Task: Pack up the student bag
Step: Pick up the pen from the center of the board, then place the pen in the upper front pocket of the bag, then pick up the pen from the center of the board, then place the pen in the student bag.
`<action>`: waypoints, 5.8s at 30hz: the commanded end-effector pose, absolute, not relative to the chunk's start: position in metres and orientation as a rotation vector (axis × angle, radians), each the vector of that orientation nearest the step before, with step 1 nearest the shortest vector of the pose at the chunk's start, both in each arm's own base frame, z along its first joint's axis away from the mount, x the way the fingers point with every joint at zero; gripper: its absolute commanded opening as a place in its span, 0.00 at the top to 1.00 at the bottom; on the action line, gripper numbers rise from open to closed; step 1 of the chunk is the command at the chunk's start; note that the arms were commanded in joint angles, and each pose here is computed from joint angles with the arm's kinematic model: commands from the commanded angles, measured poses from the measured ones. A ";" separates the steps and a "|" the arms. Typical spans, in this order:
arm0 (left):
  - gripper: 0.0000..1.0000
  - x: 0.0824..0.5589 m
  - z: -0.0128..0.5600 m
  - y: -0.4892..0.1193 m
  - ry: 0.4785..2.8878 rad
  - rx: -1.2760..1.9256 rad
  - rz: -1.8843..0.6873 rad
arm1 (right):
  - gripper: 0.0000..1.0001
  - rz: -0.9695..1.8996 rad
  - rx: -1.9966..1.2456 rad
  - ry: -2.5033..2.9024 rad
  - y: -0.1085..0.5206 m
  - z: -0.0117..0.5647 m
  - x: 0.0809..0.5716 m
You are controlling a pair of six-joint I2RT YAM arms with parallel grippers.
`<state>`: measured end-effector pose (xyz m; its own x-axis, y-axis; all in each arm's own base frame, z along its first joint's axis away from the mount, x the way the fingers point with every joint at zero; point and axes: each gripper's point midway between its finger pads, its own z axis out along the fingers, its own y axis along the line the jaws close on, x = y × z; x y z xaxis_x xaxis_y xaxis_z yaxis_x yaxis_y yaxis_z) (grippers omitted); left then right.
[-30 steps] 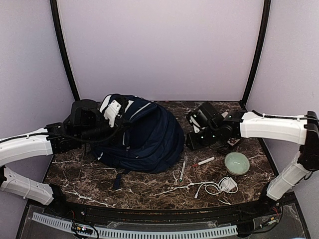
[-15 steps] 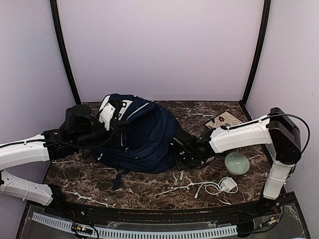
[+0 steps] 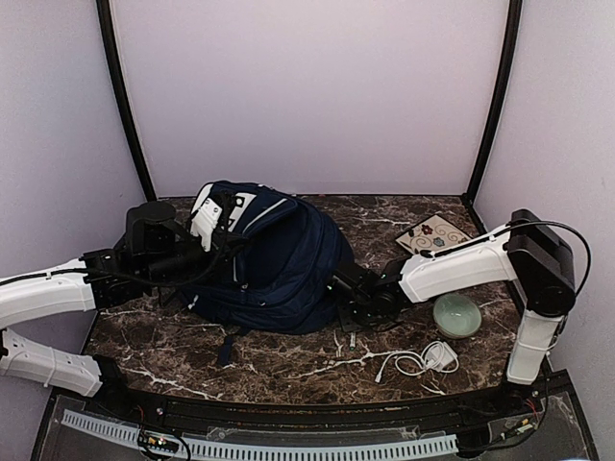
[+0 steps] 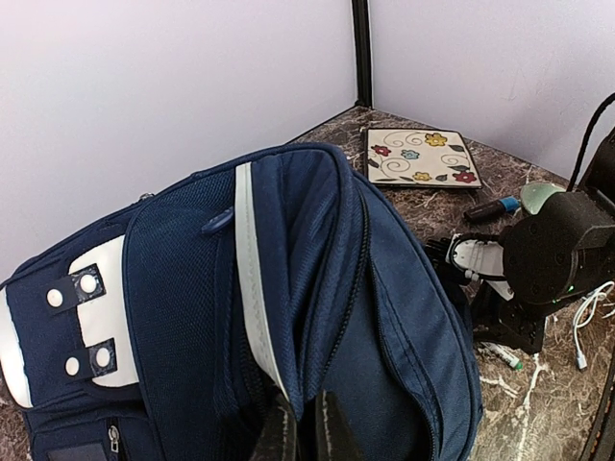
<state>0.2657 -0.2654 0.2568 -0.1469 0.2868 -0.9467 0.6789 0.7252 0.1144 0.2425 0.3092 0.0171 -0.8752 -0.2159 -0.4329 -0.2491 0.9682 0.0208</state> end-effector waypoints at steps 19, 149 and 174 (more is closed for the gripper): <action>1.00 0.266 0.312 -0.261 1.569 0.694 -0.449 | 1.00 0.357 -0.053 2.311 0.280 0.160 0.275; 1.00 0.262 0.318 -0.260 1.556 0.716 -0.497 | 0.78 1.334 -0.106 1.733 0.487 0.244 0.312; 1.00 0.262 0.318 -0.260 1.566 0.717 -0.499 | 0.32 -0.041 -0.297 2.541 0.158 0.186 0.321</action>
